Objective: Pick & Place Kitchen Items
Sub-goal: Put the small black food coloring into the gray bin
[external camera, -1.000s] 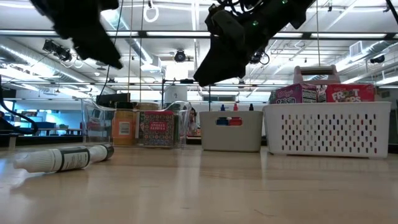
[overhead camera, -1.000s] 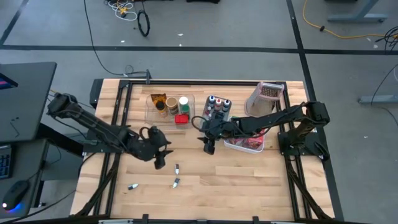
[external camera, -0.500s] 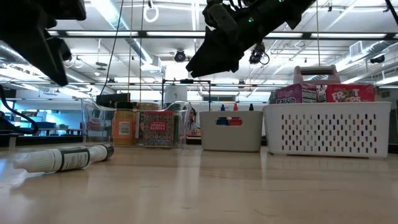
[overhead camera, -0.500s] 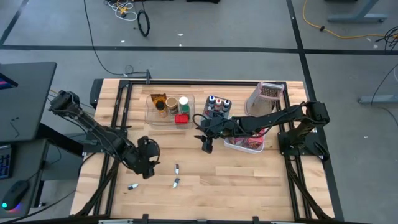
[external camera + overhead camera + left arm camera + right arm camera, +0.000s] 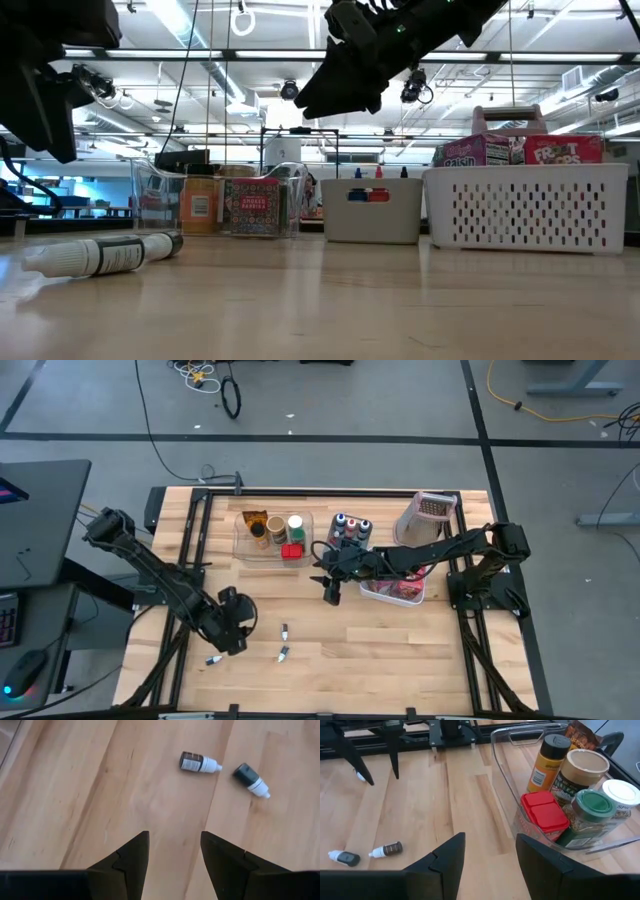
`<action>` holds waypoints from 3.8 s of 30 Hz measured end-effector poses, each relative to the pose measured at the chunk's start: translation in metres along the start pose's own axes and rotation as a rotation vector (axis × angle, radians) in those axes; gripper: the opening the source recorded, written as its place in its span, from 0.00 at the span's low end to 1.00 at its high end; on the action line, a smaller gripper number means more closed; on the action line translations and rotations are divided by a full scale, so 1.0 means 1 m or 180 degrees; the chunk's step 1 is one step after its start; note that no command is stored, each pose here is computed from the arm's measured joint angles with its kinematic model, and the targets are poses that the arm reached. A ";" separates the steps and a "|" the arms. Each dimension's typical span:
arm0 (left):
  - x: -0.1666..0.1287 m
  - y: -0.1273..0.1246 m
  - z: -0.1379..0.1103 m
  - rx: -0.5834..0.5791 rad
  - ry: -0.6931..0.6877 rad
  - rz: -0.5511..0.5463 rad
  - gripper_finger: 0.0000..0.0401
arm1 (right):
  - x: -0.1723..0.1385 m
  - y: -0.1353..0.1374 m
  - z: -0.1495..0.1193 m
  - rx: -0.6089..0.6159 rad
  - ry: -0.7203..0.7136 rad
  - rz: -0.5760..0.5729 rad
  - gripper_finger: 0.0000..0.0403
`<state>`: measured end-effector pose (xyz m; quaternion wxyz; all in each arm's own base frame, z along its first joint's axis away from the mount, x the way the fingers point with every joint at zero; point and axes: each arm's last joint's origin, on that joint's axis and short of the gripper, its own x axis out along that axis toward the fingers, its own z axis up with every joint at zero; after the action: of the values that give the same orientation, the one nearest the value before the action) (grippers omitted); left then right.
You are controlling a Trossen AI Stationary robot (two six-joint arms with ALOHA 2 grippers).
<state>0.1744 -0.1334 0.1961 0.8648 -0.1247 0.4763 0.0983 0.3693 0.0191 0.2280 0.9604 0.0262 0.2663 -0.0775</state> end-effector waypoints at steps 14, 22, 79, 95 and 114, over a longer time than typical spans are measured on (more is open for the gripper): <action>0.000 0.000 0.000 -0.0075 0.0025 -0.0020 0.47 | 0.000 0.001 0.000 -0.0340 0.0007 0.0006 0.62; 0.000 -0.001 0.002 -0.0169 -0.0046 -0.0047 0.47 | 0.000 0.001 0.000 -0.0506 0.0000 0.0002 0.65; 0.052 -0.052 0.021 -0.0223 -0.0692 -0.0903 0.50 | 0.053 0.067 -0.046 -0.1439 -0.0380 0.1311 0.65; 0.095 -0.069 0.011 -0.0064 -0.0457 -0.0641 0.50 | 0.053 0.067 -0.046 -0.1412 -0.0368 0.1309 0.65; 0.073 -0.070 0.023 0.0205 -0.0305 -0.0353 0.50 | 0.053 0.067 -0.046 -0.1408 -0.0382 0.1308 0.65</action>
<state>0.2519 -0.1894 0.1545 0.8943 -0.1182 0.4296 0.0408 0.4016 0.0819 0.1625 0.9524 -0.1348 0.2086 0.1769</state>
